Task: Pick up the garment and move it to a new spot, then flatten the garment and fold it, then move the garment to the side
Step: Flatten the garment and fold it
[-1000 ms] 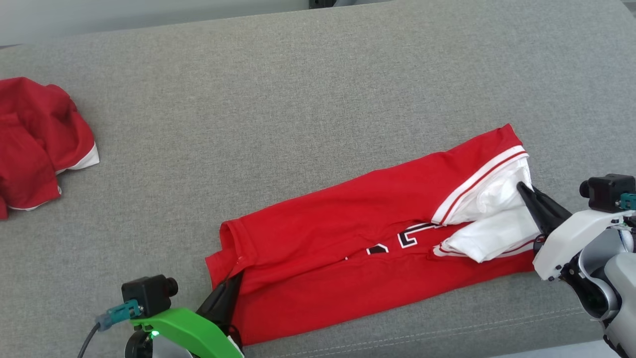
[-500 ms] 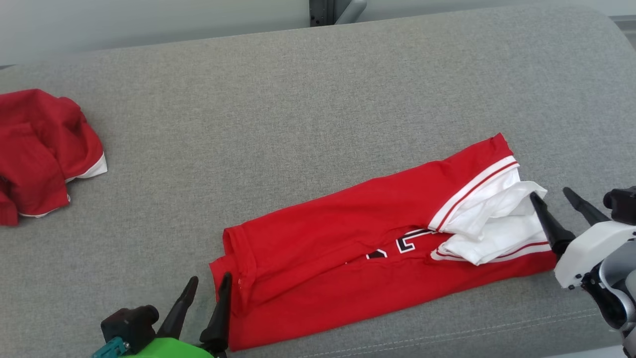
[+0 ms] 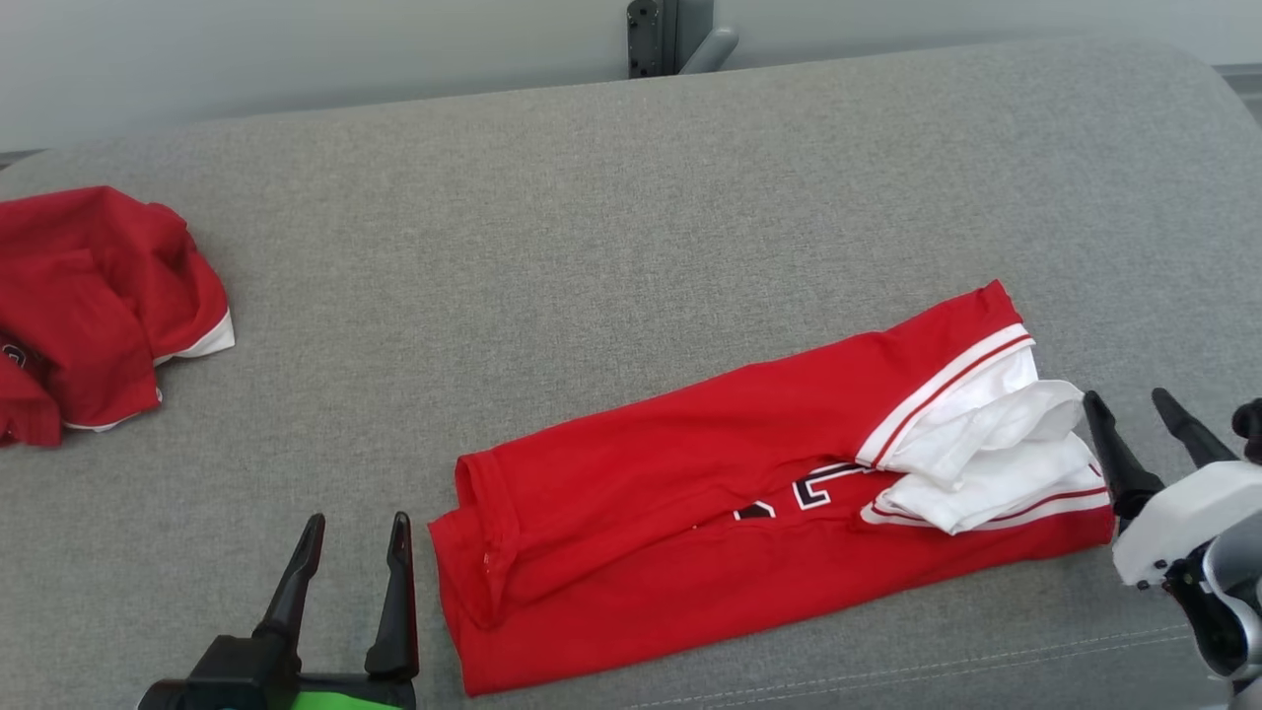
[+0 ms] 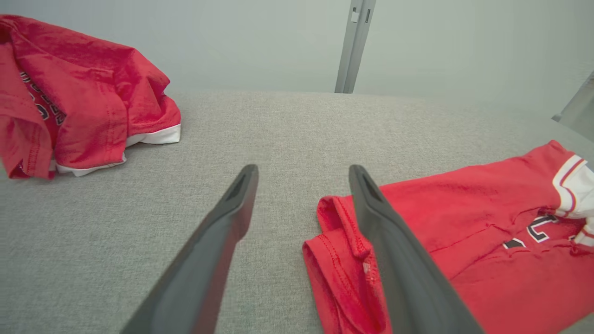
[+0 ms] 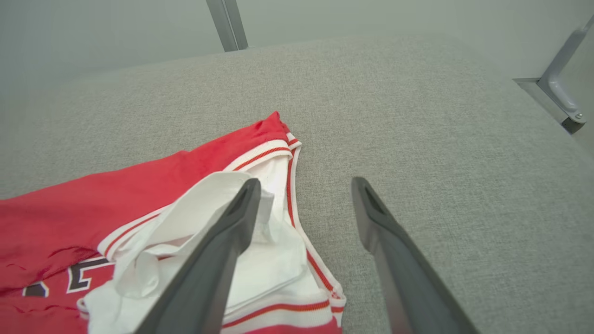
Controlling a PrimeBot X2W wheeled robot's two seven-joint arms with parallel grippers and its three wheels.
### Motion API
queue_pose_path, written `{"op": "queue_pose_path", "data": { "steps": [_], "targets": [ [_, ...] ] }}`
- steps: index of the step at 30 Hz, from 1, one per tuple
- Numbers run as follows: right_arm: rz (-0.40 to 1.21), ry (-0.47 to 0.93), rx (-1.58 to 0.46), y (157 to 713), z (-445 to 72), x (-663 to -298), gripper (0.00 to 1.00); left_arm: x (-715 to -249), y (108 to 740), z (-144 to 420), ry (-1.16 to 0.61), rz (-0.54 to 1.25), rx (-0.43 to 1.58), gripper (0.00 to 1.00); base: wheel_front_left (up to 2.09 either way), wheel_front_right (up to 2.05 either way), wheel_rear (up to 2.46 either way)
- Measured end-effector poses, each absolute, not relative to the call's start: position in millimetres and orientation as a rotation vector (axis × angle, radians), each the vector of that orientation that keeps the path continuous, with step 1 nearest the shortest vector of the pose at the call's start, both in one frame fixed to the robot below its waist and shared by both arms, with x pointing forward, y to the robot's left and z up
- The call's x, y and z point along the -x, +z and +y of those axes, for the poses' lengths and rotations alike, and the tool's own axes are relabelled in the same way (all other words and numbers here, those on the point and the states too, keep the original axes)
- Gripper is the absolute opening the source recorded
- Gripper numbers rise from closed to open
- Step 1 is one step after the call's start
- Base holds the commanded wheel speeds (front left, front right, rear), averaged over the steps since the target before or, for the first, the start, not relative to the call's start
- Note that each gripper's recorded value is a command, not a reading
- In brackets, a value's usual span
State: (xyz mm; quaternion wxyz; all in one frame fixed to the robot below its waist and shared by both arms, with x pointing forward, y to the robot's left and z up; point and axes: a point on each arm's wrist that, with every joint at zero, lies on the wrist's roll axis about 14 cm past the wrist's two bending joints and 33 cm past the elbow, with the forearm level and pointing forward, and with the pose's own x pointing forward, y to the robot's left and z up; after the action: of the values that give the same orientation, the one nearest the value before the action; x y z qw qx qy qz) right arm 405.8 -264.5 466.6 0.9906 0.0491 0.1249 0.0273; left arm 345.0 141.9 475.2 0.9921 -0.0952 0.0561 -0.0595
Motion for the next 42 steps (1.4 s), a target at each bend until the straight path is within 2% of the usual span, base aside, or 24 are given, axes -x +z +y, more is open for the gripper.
{"op": "queue_pose_path", "data": {
  "steps": [9,15,30,32,38,42],
  "targets": [
    [0.447,0.092,-0.106,413.4,-233.5,-428.8,1.0,-351.4,462.3,146.5,-0.124,0.117,0.12,1.0,0.0,0.0,0.0],
    [0.607,0.137,-0.09,374.6,-215.4,-428.8,1.0,-349.3,457.3,157.6,-0.084,0.123,0.119,1.0,0.0,0.0,0.0],
    [0.735,0.133,-0.126,362.2,-222.4,-423.3,1.0,-343.7,449.1,155.4,-0.087,0.137,0.137,1.0,0.0,0.0,0.0],
    [0.733,0.138,-0.149,362.8,-217.9,-423.6,0.0,-343.2,447.9,154.8,-0.087,0.14,0.139,1.0,0.0,0.0,0.0],
    [0.672,0.111,-0.254,373.7,-217.8,-428.3,0.0,-344.7,446.7,153.0,-0.094,0.138,0.14,1.0,0.0,0.0,0.0],
    [0.642,0.071,-0.264,385.1,-238.0,-430.2,0.0,-345.7,445.6,149.3,-0.112,0.14,0.14,1.0,0.0,0.0,0.0]
  ]
}}
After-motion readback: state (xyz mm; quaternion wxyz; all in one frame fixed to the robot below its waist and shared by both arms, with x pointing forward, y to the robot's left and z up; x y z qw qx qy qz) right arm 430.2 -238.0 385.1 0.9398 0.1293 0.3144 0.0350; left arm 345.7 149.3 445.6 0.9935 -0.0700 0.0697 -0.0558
